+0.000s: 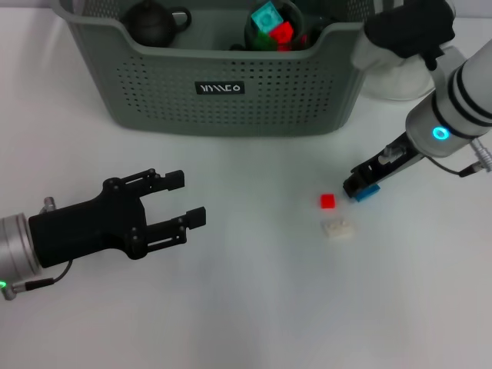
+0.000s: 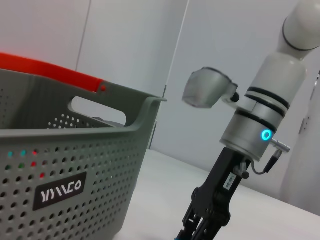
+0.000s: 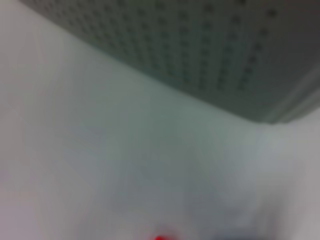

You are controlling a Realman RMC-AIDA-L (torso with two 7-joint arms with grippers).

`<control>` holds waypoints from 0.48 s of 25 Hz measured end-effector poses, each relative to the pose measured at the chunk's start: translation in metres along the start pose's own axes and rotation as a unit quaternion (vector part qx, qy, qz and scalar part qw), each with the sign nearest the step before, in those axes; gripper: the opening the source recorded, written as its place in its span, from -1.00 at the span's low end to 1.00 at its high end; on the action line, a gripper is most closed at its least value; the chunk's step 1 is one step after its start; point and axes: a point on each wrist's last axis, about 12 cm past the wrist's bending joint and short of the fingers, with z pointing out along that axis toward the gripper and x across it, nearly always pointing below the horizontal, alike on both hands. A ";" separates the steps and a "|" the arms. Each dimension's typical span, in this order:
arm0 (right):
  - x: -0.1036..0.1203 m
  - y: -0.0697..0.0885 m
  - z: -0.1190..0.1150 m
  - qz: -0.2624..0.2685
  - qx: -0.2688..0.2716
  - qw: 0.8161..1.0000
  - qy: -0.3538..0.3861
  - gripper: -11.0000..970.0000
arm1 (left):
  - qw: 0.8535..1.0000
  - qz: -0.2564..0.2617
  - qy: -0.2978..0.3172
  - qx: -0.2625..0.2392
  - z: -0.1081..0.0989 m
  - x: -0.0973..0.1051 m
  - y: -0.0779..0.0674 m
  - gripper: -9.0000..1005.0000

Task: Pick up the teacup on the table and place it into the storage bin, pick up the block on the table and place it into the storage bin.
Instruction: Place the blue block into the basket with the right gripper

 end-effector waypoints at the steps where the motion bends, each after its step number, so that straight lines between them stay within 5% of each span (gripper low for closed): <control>1: -0.001 0.001 -0.005 -0.003 -0.001 1.000 -0.008 -0.09 | 1.000 -0.001 -0.001 -0.001 0.000 0.000 0.000 0.44; 6: 0.001 -0.002 -0.048 -0.009 -0.021 0.998 -0.067 -0.05 | 1.000 -0.003 -0.008 -0.006 -0.003 0.000 0.000 0.44; 12: 0.007 -0.009 -0.117 -0.049 -0.146 0.974 -0.168 -0.02 | 1.000 -0.004 -0.014 -0.016 -0.006 -0.001 0.002 0.44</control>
